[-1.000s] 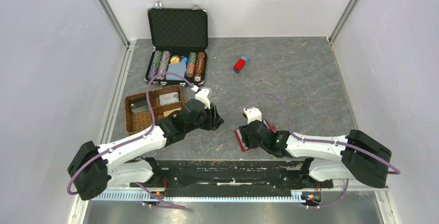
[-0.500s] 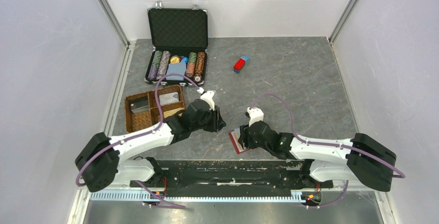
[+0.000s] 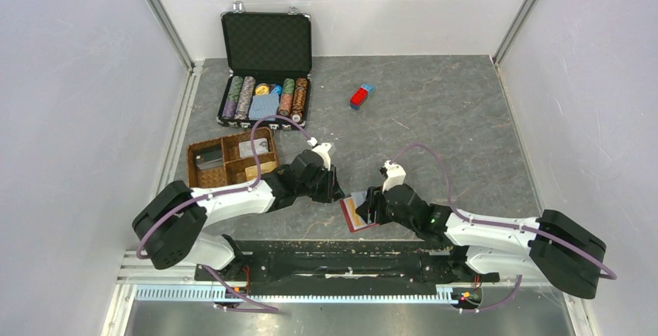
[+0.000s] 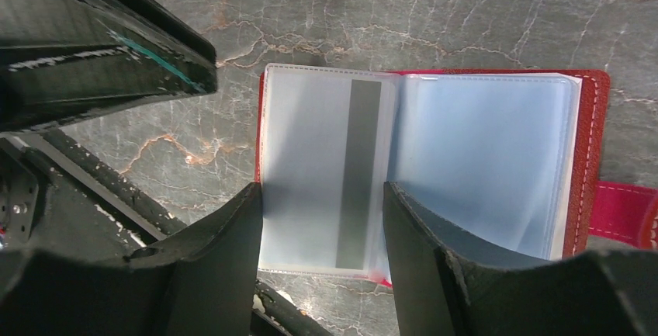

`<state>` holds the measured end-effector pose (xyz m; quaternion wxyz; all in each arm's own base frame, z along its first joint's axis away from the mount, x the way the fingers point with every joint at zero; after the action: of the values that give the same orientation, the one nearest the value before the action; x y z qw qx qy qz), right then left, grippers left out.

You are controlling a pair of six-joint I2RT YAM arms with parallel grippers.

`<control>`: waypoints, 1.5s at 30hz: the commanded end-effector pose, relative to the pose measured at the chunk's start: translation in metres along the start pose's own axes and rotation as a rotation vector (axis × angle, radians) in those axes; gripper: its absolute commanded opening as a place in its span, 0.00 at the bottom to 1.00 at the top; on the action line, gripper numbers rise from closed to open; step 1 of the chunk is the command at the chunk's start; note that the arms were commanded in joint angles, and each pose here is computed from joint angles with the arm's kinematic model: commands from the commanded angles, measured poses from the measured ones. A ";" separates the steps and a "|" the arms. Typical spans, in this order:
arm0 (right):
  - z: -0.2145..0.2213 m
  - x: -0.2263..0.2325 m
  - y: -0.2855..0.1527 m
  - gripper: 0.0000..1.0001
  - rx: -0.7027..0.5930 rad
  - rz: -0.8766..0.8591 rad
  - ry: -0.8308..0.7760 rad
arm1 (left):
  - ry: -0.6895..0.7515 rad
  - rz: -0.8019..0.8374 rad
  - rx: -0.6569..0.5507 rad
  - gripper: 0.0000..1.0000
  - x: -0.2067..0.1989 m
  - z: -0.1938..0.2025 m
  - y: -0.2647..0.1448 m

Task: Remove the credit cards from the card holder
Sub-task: Remove the credit card from the card holder.

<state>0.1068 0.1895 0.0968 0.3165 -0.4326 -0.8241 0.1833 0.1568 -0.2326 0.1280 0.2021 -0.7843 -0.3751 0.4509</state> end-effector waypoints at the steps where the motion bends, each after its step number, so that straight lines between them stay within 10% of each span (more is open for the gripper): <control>1: -0.010 0.009 -0.001 0.46 -0.066 -0.072 0.058 | -0.038 0.105 -0.016 0.29 -0.016 -0.009 0.007; 15: -0.010 0.013 -0.001 0.46 -0.078 -0.127 0.092 | -0.106 0.156 0.082 0.27 -0.021 -0.004 0.031; 32: -0.027 0.000 -0.029 0.76 -0.077 0.043 -0.018 | -0.075 0.331 0.149 0.30 -0.056 -0.008 0.049; 45: -0.032 -0.001 -0.047 0.54 -0.105 0.000 -0.070 | -0.056 0.195 0.092 0.32 -0.057 -0.017 0.054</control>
<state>0.0991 0.1645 0.1461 0.2749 -0.4404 -0.8402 0.1567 0.1688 -0.3102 0.1103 0.2049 -0.7836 -0.2462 0.5323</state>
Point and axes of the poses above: each gripper's point midway between its finger pads, its own y axis out along the fingers, its own x axis along the line the jaws close on, z = x × y, the point moved 10 cm from there along -y, back along the fingers, and after that the axes turned 5 degrees about -y, right-handed, at the moved point
